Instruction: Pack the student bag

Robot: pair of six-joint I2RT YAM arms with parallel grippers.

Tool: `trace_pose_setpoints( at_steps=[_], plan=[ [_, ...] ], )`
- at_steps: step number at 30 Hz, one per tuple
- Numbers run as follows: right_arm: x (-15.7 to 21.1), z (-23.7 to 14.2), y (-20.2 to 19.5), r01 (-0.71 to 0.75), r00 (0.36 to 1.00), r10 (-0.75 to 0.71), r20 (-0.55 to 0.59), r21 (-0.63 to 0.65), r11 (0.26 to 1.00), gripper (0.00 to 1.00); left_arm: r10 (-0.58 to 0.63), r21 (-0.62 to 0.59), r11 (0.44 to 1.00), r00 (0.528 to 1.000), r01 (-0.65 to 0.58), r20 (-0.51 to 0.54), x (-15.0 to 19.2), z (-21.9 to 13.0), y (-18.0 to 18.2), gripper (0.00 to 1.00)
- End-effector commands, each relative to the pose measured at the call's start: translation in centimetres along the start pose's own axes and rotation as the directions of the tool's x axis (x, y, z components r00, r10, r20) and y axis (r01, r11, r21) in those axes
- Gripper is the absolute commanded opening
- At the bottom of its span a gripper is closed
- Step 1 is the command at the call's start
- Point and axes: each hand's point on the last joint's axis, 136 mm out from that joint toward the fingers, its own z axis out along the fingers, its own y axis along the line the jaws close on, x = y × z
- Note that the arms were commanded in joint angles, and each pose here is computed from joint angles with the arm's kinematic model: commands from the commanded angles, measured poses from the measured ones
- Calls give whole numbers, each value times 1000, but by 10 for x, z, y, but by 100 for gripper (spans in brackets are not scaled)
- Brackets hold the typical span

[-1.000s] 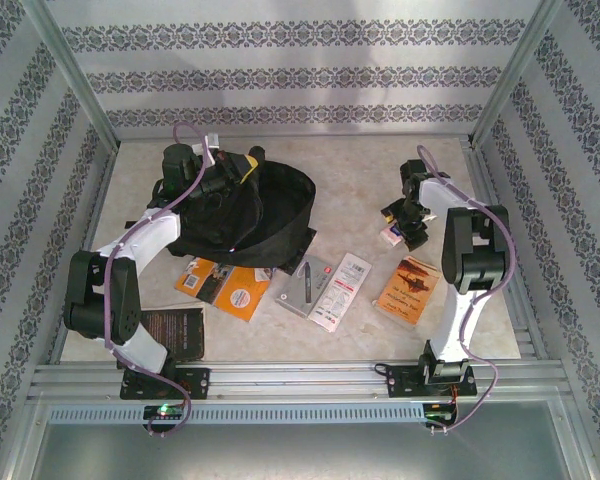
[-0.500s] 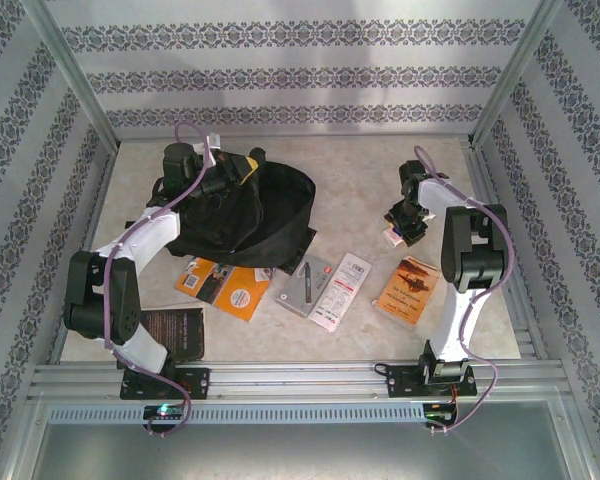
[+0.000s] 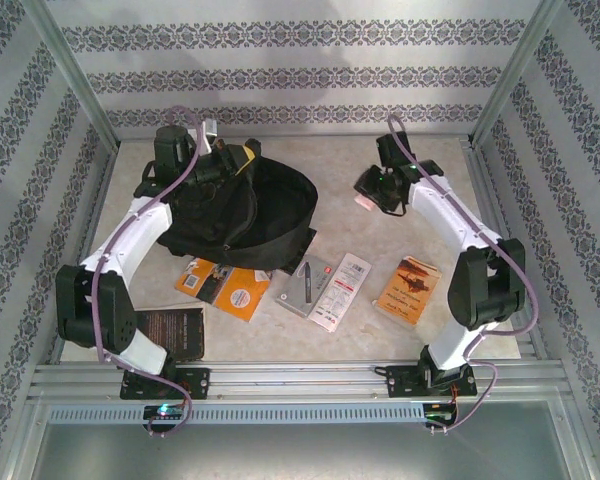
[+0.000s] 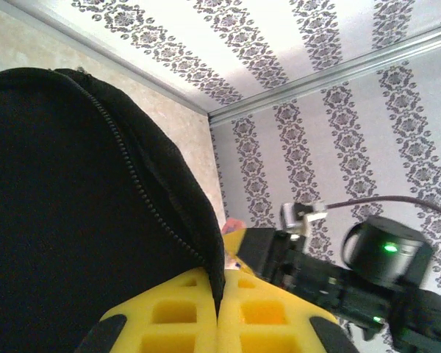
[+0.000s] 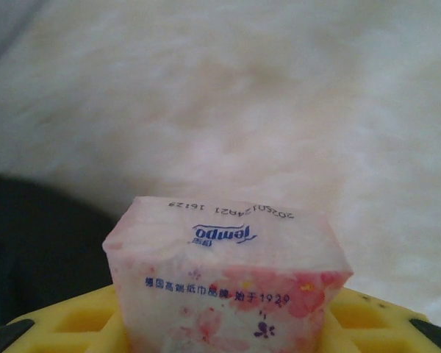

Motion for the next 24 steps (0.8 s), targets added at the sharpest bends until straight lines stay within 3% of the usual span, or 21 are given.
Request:
trace_pose_setpoints(
  at_steps=[1, 3, 7, 13, 24],
  plan=[
    [16, -30, 76, 209, 977, -210, 18, -219, 953, 46, 130, 29, 991, 991, -130, 17, -9, -21, -43, 0],
    [38, -33, 111, 278, 954, -299, -17, -320, 906, 46, 150, 25, 988, 989, -150, 2, -11, -22, -48, 0],
    [72, -26, 150, 346, 914, -400, -67, -387, 855, 45, 171, 23, 985, 985, -171, -7, -16, -25, -55, 0],
    [114, 8, 172, 288, 887, -403, -224, -414, 864, 45, 170, 34, 985, 985, -171, 24, -31, -26, -68, 0],
    [136, 48, 209, 207, 864, -380, -331, -454, 866, 48, 80, 178, 980, 995, -88, 52, -44, -14, -93, 0]
  ],
)
